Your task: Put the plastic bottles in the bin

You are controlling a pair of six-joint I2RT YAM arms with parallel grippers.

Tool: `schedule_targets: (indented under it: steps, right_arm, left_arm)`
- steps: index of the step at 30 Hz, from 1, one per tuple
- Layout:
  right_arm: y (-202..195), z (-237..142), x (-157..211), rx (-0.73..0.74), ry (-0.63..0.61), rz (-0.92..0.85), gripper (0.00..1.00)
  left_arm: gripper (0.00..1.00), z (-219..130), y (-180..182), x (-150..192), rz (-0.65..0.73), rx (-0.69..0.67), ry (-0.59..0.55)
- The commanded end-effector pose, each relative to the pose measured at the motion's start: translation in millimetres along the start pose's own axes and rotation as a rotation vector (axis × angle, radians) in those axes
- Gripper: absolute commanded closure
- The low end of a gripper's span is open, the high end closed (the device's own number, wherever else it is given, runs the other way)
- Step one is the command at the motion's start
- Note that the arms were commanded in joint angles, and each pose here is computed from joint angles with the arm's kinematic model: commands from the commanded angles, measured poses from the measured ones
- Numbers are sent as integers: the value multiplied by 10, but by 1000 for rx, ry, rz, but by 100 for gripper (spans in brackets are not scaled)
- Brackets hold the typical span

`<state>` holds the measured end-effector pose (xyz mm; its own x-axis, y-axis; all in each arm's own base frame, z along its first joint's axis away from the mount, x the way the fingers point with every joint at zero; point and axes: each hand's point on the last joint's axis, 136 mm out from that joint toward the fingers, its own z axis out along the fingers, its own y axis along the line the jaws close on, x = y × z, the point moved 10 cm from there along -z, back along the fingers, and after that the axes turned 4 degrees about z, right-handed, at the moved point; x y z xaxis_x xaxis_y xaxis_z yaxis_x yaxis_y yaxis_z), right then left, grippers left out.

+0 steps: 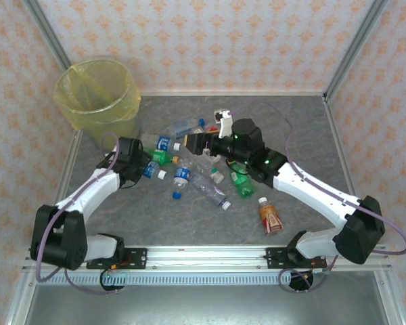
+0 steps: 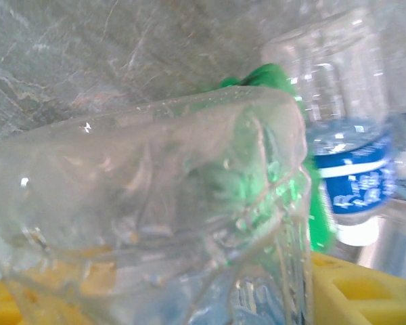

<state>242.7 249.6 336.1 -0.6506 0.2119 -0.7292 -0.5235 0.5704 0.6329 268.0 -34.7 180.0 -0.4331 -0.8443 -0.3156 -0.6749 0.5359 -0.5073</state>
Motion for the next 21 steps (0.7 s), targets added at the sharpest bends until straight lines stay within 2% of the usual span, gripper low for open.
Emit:
schedule_targets:
  steps: [1, 11, 15, 21]
  right_arm:
    - [132, 9, -91, -45, -15, -5, 0]
    - [231, 91, -122, -64, 1, -16, 0]
    - [261, 85, -148, -64, -5, -24, 0]
    - [292, 56, -165, -66, -9, -30, 0]
  left_arm:
    - [37, -222, -26, -51, 6, 26, -55]
    - [37, -1064, -573, -454, 122, 222, -264]
    - [37, -1327, -776, -608, 179, 251, -352]
    - [37, -1648, -1038, -863, 252, 222, -513]
